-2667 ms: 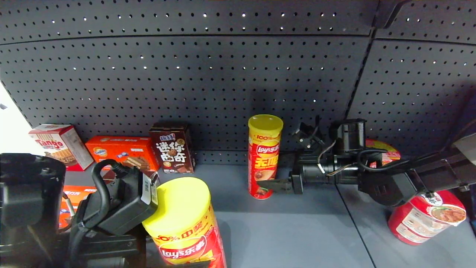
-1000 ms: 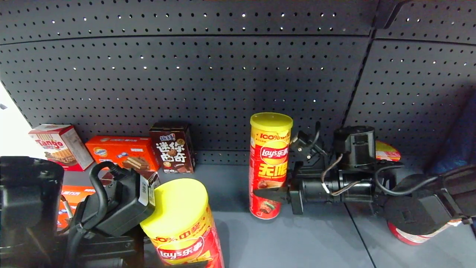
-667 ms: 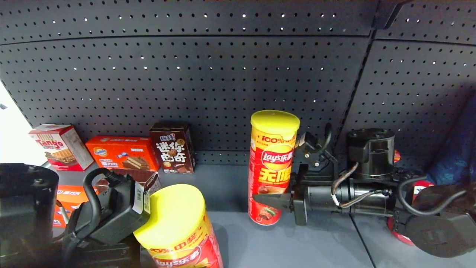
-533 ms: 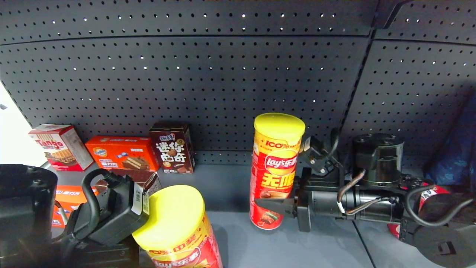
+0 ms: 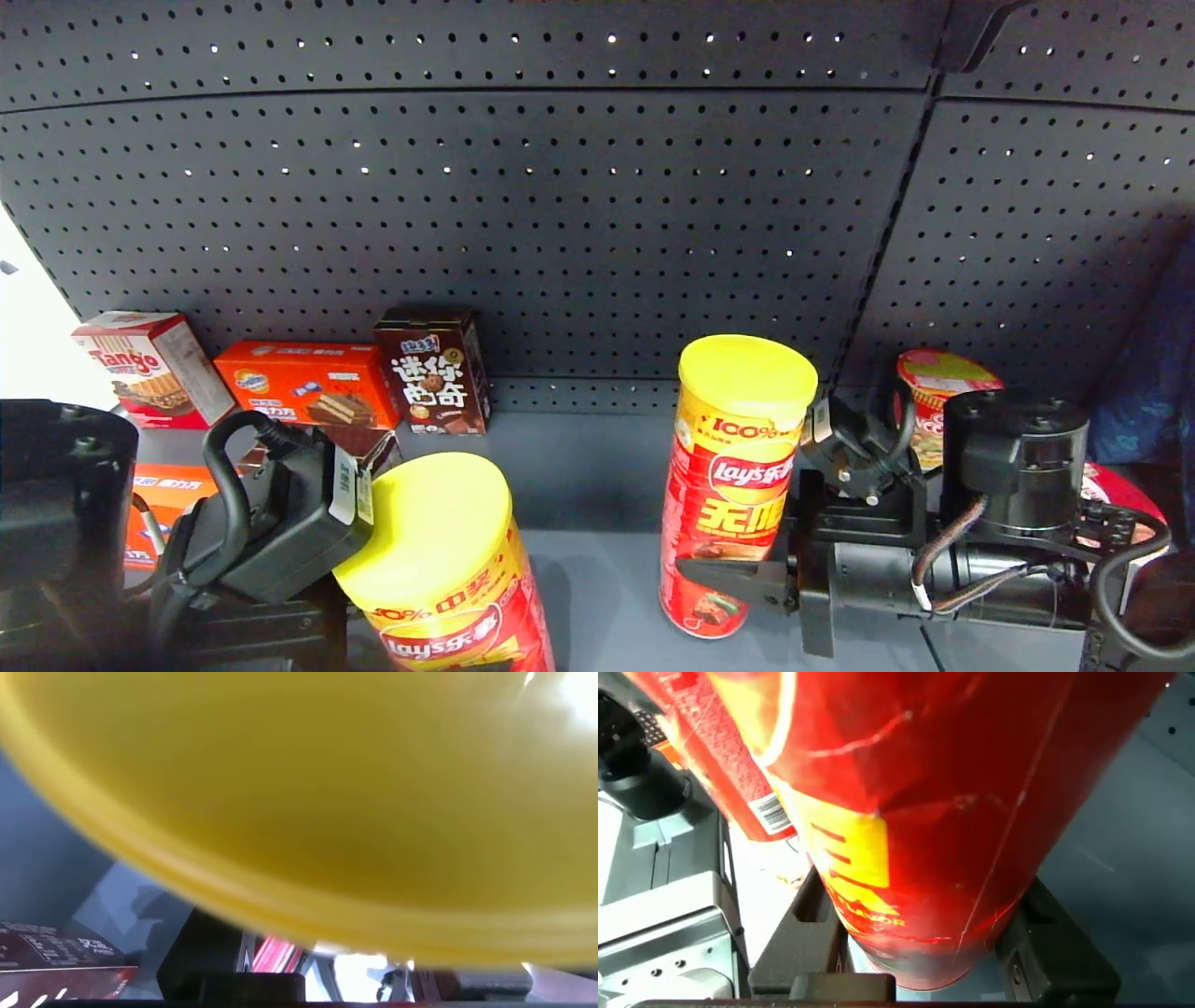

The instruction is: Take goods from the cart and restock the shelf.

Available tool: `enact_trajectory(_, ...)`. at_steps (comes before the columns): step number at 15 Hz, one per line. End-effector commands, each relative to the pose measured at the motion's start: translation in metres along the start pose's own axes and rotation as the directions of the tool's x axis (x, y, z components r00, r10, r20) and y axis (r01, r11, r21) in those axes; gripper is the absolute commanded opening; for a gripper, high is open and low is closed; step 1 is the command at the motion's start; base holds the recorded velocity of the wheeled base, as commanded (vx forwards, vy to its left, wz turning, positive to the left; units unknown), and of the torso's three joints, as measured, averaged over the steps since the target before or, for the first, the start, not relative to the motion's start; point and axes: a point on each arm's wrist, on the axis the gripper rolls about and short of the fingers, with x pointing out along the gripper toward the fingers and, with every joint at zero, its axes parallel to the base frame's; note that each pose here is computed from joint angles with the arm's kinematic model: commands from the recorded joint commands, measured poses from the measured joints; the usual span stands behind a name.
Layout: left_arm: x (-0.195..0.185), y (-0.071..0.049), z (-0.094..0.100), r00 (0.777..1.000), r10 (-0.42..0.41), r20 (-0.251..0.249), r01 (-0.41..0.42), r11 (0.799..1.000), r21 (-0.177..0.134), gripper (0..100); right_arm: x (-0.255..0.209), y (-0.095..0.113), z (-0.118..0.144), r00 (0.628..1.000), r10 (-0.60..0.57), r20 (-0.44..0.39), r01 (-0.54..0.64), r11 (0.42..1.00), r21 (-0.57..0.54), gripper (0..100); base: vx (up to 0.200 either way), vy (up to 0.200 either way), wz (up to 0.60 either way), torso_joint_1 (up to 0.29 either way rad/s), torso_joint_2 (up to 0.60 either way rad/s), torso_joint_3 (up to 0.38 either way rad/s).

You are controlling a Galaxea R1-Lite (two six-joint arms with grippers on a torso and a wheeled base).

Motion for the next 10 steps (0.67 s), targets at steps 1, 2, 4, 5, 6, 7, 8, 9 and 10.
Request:
enact_trajectory(1, 0.0, 0.0, 0.001, 1.0, 0.0, 0.005, 0.0, 1.0, 0.002, 0, -0.002, 0.002, -0.005, 1.0, 0.004, -0.01, -0.004, 1.0, 0.005, 0, 0.0, 0.0, 0.0, 0.0, 0.0, 0.0)
enact_trajectory(2, 0.0, 0.0, 0.0, 1.0, 0.0, 0.003, 0.0, 1.0, 0.002, 0, -0.002, 0.003, -0.009, 1.0, 0.007, -0.021, -0.007, 1.0, 0.012, 0, 0.0, 0.0, 0.0, 0.0, 0.0, 0.0)
enact_trajectory(4, 0.0, 0.0, 0.001, 1.0, 0.0, 0.005, 0.0, 1.0, 0.002, 0, -0.002, 0.003, -0.011, 1.0, 0.008, -0.028, -0.007, 1.0, 0.016, 0, 0.0, 0.0, 0.0, 0.0, 0.0, 0.0)
enact_trajectory(5, 0.0, 0.001, 0.001, 1.0, 0.003, 0.004, -0.003, 1.0, 0.002, 0, 0.001, 0.002, -0.014, 0.999, 0.009, -0.034, -0.008, 1.0, 0.02, 0, 0.0, 0.0, 0.0, 0.0, 0.0, 0.0)
enact_trajectory(6, 0.001, 0.001, 0.002, 1.0, 0.005, 0.005, -0.005, 1.0, 0.003, 0, 0.003, 0.0, -0.016, 0.999, 0.007, -0.033, -0.006, 1.0, 0.019, 0, 0.0, 0.0, 0.0, 0.0, 0.0, 0.0)
enact_trajectory(7, 0.0, 0.001, 0.003, 1.0, 0.007, 0.009, -0.007, 1.0, 0.004, 0, 0.006, -0.001, -0.018, 0.999, 0.007, -0.036, -0.006, 1.0, 0.021, 0, 0.0, 0.0, 0.0, 0.0, 0.0, 0.0)
enact_trajectory(8, 0.0, 0.002, 0.003, 1.0, 0.013, 0.011, -0.013, 1.0, 0.002, 0, 0.006, -0.002, -0.018, 0.999, 0.007, -0.036, -0.006, 1.0, 0.021, 0, 0.0, 0.0, 0.0, 0.0, 0.0, 0.0)
enact_trajectory(9, -0.001, 0.005, 0.002, 1.0, 0.028, 0.008, -0.028, 1.0, -0.005, 0, 0.009, -0.002, -0.021, 0.999, 0.012, -0.046, -0.01, 1.0, 0.027, 0, 0.0, 0.0, 0.0, 0.0, 0.0, 0.0)
enact_trajectory(10, -0.001, 0.005, 0.002, 1.0, 0.028, 0.008, -0.028, 1.0, -0.005, 0, 0.009, -0.002, -0.021, 0.999, 0.012, -0.046, -0.01, 1.0, 0.027, 0, 0.0, 0.0, 0.0, 0.0, 0.0, 0.0)
